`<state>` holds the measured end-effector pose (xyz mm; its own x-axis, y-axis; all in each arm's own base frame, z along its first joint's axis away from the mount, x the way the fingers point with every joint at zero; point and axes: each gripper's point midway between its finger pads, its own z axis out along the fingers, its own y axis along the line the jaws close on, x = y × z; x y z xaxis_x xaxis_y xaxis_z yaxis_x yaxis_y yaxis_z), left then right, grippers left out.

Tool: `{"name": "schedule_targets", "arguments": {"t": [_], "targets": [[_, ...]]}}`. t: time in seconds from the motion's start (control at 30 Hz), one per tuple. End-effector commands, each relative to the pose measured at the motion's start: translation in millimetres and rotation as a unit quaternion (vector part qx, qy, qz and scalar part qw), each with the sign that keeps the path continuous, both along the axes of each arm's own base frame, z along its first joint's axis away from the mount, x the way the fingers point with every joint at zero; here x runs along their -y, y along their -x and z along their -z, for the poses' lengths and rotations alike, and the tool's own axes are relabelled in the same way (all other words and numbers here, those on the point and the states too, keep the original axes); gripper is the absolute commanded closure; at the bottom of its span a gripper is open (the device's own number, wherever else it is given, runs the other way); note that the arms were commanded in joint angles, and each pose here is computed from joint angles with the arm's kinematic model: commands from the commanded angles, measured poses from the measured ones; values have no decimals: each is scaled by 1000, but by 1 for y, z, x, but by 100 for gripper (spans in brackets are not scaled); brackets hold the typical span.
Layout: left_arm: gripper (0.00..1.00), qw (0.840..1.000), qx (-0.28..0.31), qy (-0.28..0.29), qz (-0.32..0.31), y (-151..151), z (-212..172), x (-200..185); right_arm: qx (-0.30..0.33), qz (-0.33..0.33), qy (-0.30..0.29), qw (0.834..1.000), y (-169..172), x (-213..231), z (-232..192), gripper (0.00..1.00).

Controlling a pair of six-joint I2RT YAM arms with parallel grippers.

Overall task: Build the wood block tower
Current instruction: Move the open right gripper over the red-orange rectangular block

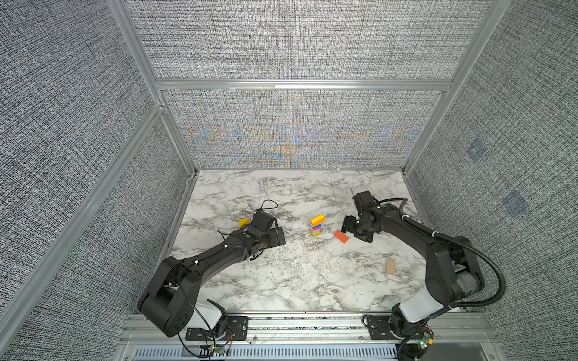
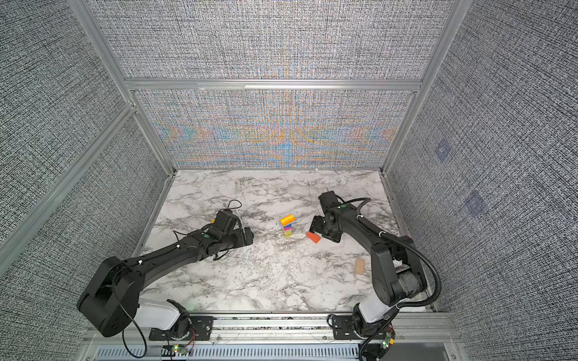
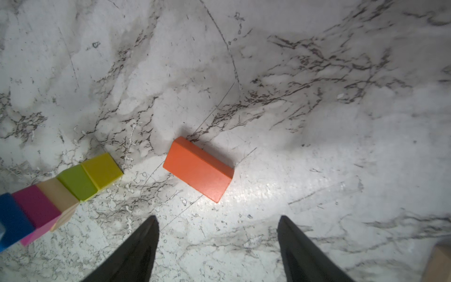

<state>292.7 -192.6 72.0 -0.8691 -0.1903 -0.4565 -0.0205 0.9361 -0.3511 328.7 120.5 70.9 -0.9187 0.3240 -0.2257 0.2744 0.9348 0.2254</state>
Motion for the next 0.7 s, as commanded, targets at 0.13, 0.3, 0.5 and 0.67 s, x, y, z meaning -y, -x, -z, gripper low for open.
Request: {"name": "schedule_targets", "arguments": {"t": [0.13,0.3,0.5,0.67], "targets": [[1,1000,6,-1,1,0,1,-1,11,26,16,999,-13,1,12,19],[2,1000,3,-2,2,0,6,-1,2,34,23,999,-16,0,19,19],[2,1000,-1,3,3,1,11,1,-5,43,29,999,-18,-1,27,16],[2,1000,0,2,5,1,12,1,-7,46,34,998,-19,-4,31,15]]}}
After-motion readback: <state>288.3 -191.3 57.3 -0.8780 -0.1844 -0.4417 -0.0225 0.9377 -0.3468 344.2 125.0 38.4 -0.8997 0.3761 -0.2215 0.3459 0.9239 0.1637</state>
